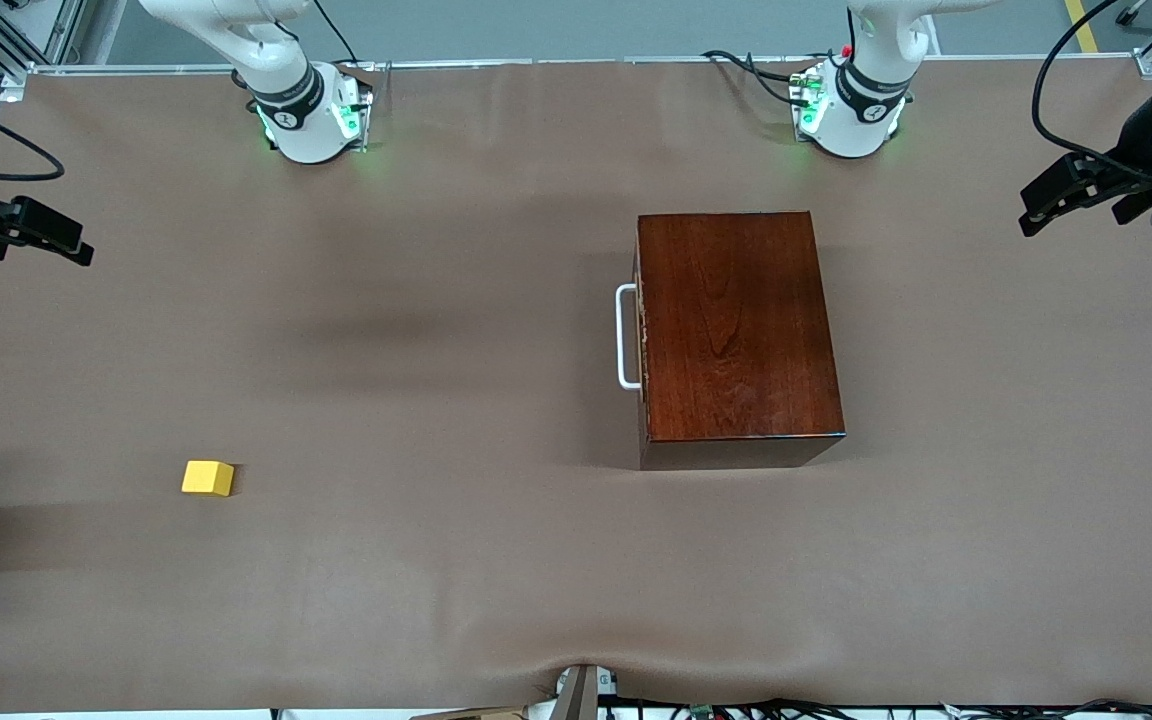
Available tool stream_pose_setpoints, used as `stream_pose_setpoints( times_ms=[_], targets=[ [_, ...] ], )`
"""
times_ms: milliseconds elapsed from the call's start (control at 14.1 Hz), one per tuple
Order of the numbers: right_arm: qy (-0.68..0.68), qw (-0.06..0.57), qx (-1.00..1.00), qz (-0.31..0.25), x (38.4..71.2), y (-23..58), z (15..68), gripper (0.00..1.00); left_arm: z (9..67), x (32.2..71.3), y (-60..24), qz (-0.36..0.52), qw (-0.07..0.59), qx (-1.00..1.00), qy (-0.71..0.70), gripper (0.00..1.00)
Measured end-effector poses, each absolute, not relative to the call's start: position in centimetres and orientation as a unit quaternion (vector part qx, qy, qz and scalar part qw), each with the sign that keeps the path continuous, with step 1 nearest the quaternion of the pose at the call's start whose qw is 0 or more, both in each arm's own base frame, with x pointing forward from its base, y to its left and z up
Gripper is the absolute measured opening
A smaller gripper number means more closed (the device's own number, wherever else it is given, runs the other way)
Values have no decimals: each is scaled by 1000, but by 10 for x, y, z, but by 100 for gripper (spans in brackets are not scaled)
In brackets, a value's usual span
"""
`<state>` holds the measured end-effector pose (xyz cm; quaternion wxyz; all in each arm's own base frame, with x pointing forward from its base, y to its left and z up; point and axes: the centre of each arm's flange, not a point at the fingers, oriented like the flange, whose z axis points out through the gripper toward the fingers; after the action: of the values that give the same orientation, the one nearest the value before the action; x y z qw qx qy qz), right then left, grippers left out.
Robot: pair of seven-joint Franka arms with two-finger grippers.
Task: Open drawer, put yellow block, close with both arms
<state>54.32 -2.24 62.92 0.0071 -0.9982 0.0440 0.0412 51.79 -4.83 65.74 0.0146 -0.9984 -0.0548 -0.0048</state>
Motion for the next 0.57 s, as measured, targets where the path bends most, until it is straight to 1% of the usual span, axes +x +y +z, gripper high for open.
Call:
stream_pose_setpoints(
  times_ms=[567],
  targets=[
    [42, 7, -998, 50, 546, -22, 620, 100, 657, 519, -52, -5, 14, -999, -51, 100]
  ],
)
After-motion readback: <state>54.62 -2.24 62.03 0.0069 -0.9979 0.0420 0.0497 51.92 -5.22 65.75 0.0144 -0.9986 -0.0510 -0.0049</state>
